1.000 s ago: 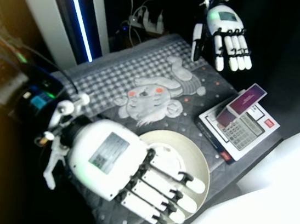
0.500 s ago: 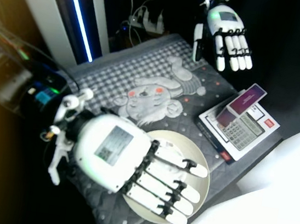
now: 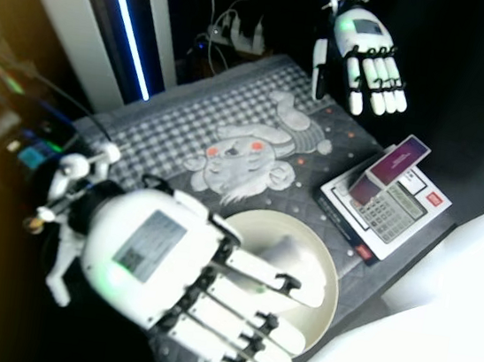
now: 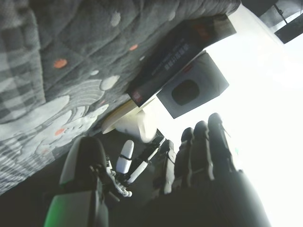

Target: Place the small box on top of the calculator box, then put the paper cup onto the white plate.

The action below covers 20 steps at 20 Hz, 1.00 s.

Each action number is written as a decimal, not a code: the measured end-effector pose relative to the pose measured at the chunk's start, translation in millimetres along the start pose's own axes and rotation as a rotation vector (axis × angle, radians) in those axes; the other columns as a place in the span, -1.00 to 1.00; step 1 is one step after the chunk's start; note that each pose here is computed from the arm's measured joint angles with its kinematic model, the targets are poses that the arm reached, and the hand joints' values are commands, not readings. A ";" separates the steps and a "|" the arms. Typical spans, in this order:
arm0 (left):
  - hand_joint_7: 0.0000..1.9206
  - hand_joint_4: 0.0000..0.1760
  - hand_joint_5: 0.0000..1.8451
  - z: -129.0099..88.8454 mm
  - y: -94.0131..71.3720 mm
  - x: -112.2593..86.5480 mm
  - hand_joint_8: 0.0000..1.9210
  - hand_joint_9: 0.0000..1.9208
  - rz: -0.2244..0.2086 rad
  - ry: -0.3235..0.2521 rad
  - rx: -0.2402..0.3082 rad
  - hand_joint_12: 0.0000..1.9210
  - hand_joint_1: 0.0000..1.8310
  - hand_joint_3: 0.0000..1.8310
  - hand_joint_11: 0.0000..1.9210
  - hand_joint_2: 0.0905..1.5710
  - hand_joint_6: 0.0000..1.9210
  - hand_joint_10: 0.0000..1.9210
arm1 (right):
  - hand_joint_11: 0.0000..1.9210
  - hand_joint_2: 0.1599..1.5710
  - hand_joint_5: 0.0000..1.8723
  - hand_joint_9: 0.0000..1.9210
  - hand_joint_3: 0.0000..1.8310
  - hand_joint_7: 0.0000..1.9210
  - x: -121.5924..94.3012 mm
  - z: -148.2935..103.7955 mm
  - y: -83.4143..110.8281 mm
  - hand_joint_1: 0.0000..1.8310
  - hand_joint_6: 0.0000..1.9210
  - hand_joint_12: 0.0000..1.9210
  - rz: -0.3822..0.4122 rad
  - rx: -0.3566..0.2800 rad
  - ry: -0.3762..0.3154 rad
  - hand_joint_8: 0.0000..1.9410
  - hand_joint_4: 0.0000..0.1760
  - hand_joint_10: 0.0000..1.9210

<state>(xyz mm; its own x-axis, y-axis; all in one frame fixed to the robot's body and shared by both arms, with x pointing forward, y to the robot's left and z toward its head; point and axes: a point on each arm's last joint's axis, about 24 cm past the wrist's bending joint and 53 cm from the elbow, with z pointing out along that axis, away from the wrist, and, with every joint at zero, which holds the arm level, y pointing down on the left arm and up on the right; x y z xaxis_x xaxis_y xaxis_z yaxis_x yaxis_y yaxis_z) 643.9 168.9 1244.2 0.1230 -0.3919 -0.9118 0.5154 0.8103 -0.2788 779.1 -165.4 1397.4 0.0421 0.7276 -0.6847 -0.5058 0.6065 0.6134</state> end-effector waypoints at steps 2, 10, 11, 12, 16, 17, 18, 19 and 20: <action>-1.00 0.53 -1.00 0.0 0.1 0.1 -1.00 -1.00 0.000 0.000 0.000 -1.00 -0.23 -1.00 -1.00 0.43 -1.00 -1.00 | -1.00 0.44 -1.00 -1.00 -0.99 -1.00 5.9 1.9 4.1 -0.41 -1.00 -1.00 0.000 -0.007 0.011 -1.00 0.19 -1.00; -1.00 0.57 -1.00 -9.9 4.3 -5.7 -1.00 -1.00 -0.004 -0.009 -0.019 -1.00 -0.21 -0.99 -1.00 0.48 -1.00 -1.00 | -0.97 0.39 -1.00 -1.00 -1.00 -1.00 -6.0 -25.4 22.9 -0.35 -1.00 -0.98 -0.107 -0.076 0.015 -1.00 0.21 -1.00; -1.00 0.58 -1.00 -12.0 7.9 -9.5 -1.00 -1.00 0.001 -0.019 -0.028 -1.00 -0.18 -0.99 -1.00 0.48 -1.00 -1.00 | -0.99 0.42 -1.00 -1.00 -1.00 -1.00 -10.5 -32.6 27.8 -0.41 -1.00 -1.00 -0.127 -0.096 0.010 -1.00 0.09 -1.00; -1.00 0.63 -1.00 -13.7 11.8 -14.7 -1.00 -1.00 -0.002 -0.033 -0.043 -1.00 -0.18 -0.99 -1.00 0.48 -1.00 -1.00 | -1.00 0.41 -1.00 -1.00 -1.00 -1.00 -19.7 -42.2 34.5 -0.41 -1.00 -1.00 -0.134 -0.128 -0.004 -1.00 -0.05 -1.00; -1.00 0.56 -1.00 -18.3 14.1 -24.2 -1.00 -1.00 -0.001 -0.059 -0.055 -1.00 -0.22 -1.00 -1.00 0.46 -1.00 -1.00 | -1.00 0.33 -1.00 -1.00 -1.00 -1.00 -52.6 -72.9 48.3 -0.25 -1.00 -1.00 -0.109 -0.202 -0.063 -1.00 -0.33 -1.00; -1.00 0.53 -1.00 -18.6 12.5 -25.4 -1.00 -1.00 -0.005 -0.066 -0.052 -1.00 -0.22 -1.00 -1.00 0.46 -1.00 -1.00 | -1.00 0.35 -1.00 -1.00 -1.00 -1.00 -63.6 -84.0 56.3 -0.26 -1.00 -1.00 -0.120 -0.228 -0.094 -1.00 -0.16 -1.00; -1.00 0.44 -1.00 -19.0 12.5 -26.8 -1.00 -1.00 -0.009 -0.070 -0.050 -1.00 -0.21 -1.00 -1.00 0.44 -1.00 -1.00 | -1.00 0.36 -1.00 -1.00 -1.00 -1.00 -74.0 -94.4 64.2 -0.28 -1.00 -1.00 -0.132 -0.256 -0.125 -1.00 -0.07 -1.00; -1.00 0.63 -1.00 -19.6 12.7 -29.7 -1.00 -1.00 -0.009 -0.077 -0.050 -1.00 -0.22 -1.00 -1.00 0.46 -1.00 -1.00 | -1.00 0.36 -1.00 -1.00 -1.00 -1.00 -84.5 -102.4 70.1 -0.31 -1.00 -1.00 -0.134 -0.278 -0.159 -1.00 0.11 -1.00; -1.00 0.75 -1.00 -21.0 12.4 -34.0 -1.00 -1.00 -0.010 -0.092 -0.049 -1.00 -0.24 -1.00 -1.00 0.46 -1.00 -1.00 | -1.00 0.38 -1.00 -1.00 -1.00 -1.00 -95.1 -111.1 73.9 -0.34 -1.00 -1.00 -0.142 -0.294 -0.189 -1.00 0.17 -1.00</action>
<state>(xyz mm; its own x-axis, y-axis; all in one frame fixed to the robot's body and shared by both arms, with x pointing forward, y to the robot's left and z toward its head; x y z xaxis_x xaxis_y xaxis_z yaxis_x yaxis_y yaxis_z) 628.3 201.4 1265.4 0.1965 -0.4361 -0.8782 0.4752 0.8258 -0.3037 642.0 -225.4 1464.2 0.2745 0.7058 -0.6531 -0.7080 0.6079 0.3594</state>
